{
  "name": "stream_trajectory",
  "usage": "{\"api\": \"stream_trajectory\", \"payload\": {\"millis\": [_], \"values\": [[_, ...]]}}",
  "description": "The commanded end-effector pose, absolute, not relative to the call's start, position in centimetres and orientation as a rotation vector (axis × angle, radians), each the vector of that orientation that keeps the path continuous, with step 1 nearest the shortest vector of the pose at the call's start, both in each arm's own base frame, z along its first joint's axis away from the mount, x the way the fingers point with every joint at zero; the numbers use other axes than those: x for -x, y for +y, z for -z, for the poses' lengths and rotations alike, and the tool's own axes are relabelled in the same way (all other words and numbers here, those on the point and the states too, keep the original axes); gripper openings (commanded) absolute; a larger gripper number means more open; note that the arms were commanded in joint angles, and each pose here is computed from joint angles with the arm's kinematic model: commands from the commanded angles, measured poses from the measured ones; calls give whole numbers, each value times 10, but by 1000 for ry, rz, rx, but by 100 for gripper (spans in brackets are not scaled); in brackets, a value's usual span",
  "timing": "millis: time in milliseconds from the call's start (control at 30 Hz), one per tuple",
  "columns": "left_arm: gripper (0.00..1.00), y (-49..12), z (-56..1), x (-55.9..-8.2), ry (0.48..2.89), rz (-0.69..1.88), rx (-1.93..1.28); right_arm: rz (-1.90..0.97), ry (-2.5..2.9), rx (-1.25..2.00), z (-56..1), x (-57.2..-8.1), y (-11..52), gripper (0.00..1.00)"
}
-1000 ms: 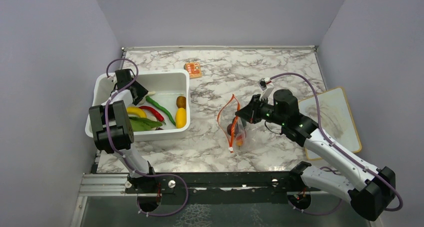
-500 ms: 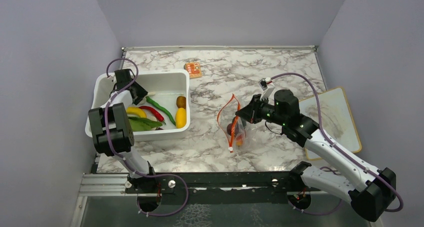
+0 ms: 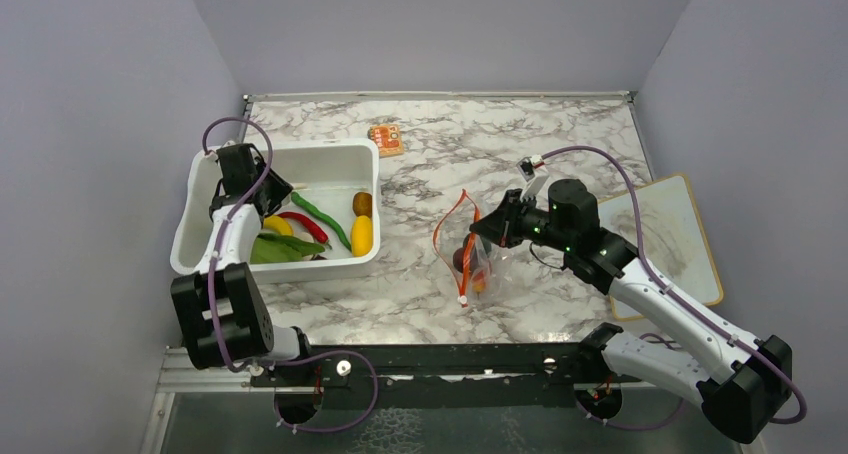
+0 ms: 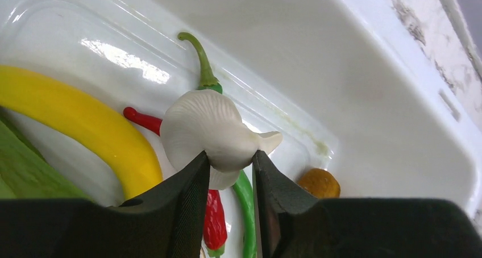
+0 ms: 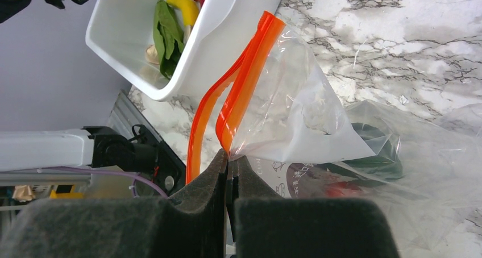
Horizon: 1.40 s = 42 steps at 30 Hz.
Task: Place the food in the zip-top bag and seal the zipper
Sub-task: Pick up the fake vegetable from the bin, then place the fake vegetable in the zipper food storage bag.
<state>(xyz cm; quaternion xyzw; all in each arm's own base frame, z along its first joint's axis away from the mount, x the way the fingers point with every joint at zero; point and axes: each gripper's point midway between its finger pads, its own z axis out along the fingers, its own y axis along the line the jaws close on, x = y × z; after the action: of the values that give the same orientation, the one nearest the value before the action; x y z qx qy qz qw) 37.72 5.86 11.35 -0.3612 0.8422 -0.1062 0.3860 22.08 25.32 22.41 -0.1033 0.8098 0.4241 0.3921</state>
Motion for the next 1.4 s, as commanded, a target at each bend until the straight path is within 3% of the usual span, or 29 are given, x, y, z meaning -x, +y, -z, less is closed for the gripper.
{"api": "stream_trajectory", "payload": {"millis": [0, 867, 1367], "values": [[30, 40, -145, -366, 2135, 356, 766, -1100, 2004, 268, -239, -222, 257, 1], [35, -150, -300, -291, 2081, 1025, 21, -1018, 1993, 263, -252, -239, 255, 1], [36, -238, -296, -223, 2084, 1205, -321, -1116, 2015, 264, -248, -233, 267, 1]]}}
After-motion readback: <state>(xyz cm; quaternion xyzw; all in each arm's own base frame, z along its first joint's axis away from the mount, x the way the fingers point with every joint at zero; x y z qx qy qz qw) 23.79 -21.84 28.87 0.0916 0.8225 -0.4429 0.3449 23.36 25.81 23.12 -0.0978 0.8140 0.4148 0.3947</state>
